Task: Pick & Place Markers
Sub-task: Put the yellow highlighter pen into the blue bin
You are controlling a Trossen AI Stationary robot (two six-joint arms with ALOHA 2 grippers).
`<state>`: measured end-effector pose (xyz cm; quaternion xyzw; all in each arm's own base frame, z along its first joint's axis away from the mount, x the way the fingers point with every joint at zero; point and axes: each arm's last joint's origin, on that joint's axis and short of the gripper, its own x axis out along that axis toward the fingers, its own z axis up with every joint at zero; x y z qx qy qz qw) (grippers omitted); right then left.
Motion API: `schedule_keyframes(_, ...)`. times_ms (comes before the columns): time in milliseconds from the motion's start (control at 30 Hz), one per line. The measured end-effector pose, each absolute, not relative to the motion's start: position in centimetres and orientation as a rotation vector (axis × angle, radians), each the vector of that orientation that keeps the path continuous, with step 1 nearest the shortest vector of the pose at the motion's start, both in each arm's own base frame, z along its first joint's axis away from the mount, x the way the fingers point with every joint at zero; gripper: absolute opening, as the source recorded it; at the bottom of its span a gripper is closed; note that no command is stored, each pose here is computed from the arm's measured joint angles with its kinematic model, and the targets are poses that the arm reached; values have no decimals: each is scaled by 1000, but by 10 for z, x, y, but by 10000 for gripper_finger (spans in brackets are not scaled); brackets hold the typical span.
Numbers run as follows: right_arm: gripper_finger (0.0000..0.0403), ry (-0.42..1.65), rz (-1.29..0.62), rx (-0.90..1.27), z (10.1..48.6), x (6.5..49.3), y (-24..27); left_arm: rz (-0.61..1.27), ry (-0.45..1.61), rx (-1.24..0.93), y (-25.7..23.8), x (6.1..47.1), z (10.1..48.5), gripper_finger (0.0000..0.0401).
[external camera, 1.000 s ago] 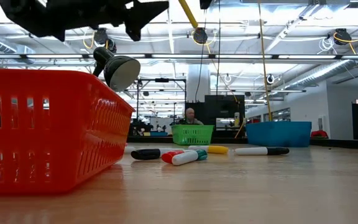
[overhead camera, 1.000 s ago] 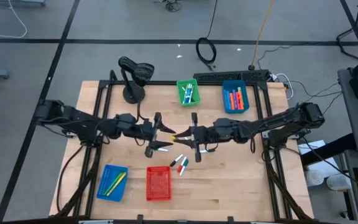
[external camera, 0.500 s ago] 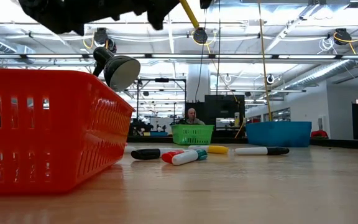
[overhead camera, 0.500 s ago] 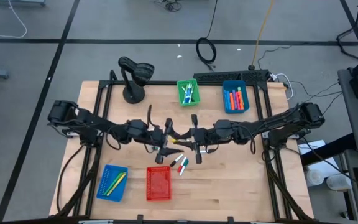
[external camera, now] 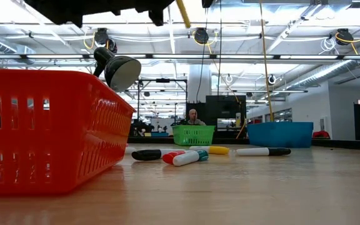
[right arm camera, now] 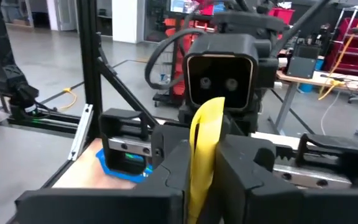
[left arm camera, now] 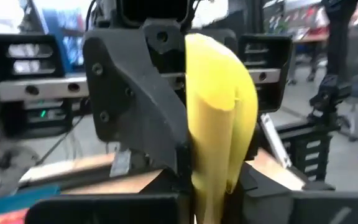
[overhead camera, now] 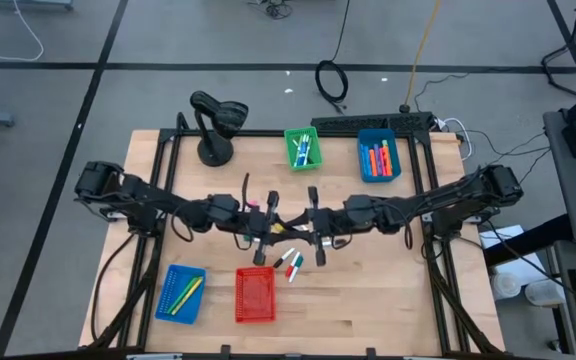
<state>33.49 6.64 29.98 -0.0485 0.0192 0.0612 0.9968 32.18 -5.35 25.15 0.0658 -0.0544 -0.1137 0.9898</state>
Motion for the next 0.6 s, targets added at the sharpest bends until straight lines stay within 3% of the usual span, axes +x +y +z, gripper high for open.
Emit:
schedule_keyframes(433,84,302,136,-80,282,323,66,21,205,119,-78,255,283,13)
schedule_keyframes(533,83,340,131,-47,285,317,65,42,319,17,-90,231,281,13)
schedule_keyframes(600,80,384,131,-36,282,314,66,66,379,-168,-95,216,280,13)
